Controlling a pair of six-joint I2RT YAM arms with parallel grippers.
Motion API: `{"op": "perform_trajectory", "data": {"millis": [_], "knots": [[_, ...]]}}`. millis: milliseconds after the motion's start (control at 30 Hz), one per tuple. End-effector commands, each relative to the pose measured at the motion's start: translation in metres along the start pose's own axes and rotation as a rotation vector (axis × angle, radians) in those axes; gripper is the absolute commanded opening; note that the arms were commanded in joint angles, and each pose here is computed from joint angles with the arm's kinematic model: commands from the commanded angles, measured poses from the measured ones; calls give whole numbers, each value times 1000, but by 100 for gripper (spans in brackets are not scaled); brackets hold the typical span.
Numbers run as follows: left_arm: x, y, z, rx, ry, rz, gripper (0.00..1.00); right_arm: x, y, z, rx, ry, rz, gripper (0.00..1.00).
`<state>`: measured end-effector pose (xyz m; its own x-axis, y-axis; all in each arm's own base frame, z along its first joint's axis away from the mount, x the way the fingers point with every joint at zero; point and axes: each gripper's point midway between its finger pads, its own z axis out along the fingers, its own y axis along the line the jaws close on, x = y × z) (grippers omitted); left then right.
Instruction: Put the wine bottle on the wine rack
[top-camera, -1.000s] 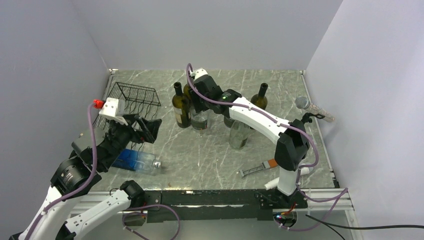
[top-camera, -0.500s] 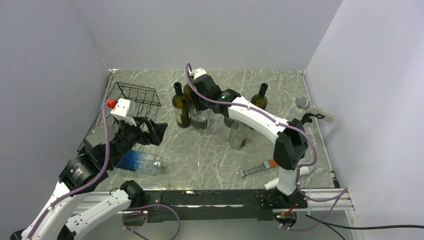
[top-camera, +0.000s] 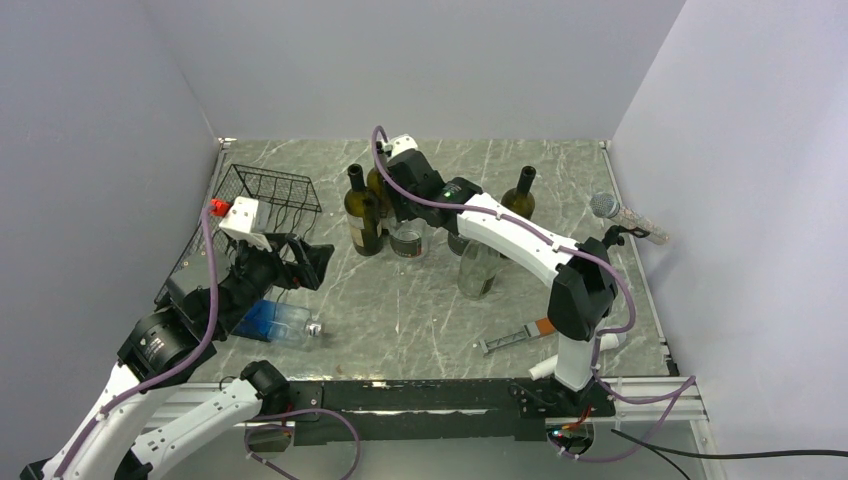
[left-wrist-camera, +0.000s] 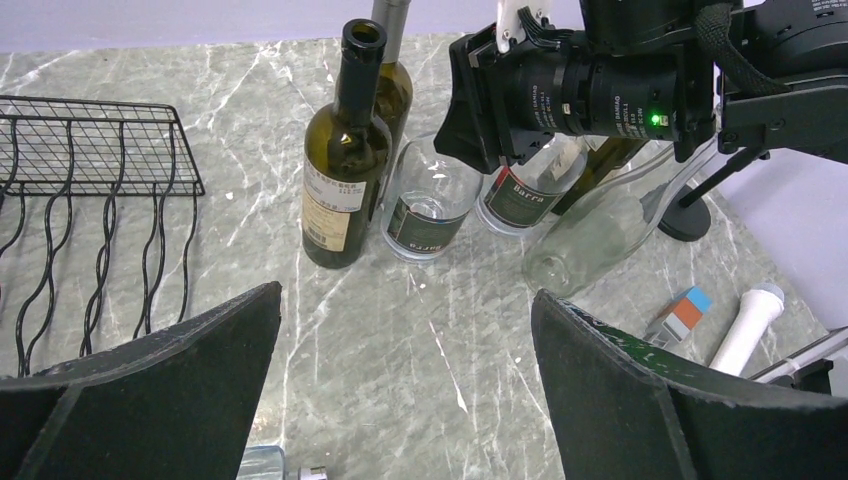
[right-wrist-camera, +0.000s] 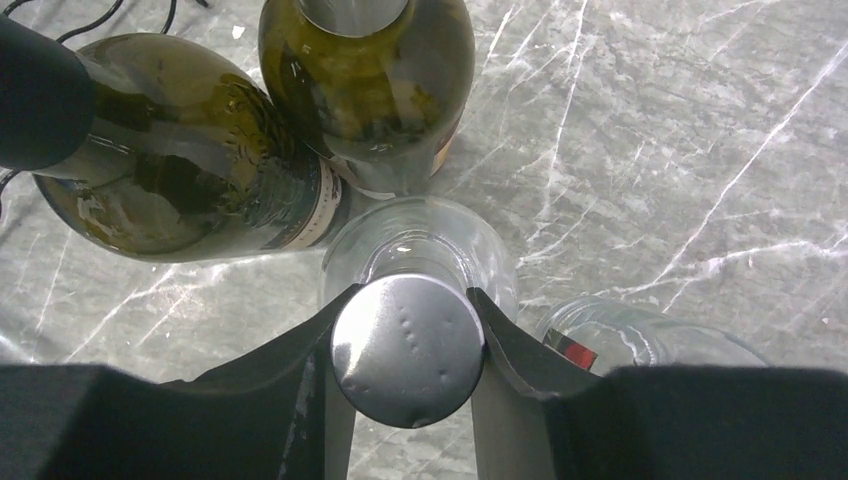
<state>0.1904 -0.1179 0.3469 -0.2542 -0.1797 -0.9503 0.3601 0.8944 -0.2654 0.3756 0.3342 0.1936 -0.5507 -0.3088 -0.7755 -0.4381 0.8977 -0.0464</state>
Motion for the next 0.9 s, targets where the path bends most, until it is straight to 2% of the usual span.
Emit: {"op": "perform_trajectory", "data": {"millis": [0, 33, 67, 233, 367, 533, 867], "knots": [[-16, -2, -1, -3, -54, -24, 99, -41, -19, -28, 50, -121, 9, 51], [-16, -1, -1, -4, -53, -25, 99, -43, -19, -31, 47, -129, 14, 61], [-17, -1, -1, -7, -54, -25, 99, -47, -19, -37, 45, -141, 19, 65], [-21, 6, -4, -47, -62, -22, 99, -76, -14, -81, -16, -250, 17, 77], [-28, 12, -8, -76, -83, -16, 99, -95, 8, -118, -148, -343, -26, 79], [-36, 19, -11, -131, -90, -30, 99, -106, 57, -142, -430, -433, -110, 79], [-34, 18, -12, -127, -74, -47, 99, -124, 83, -86, -428, -382, -106, 78]]}}
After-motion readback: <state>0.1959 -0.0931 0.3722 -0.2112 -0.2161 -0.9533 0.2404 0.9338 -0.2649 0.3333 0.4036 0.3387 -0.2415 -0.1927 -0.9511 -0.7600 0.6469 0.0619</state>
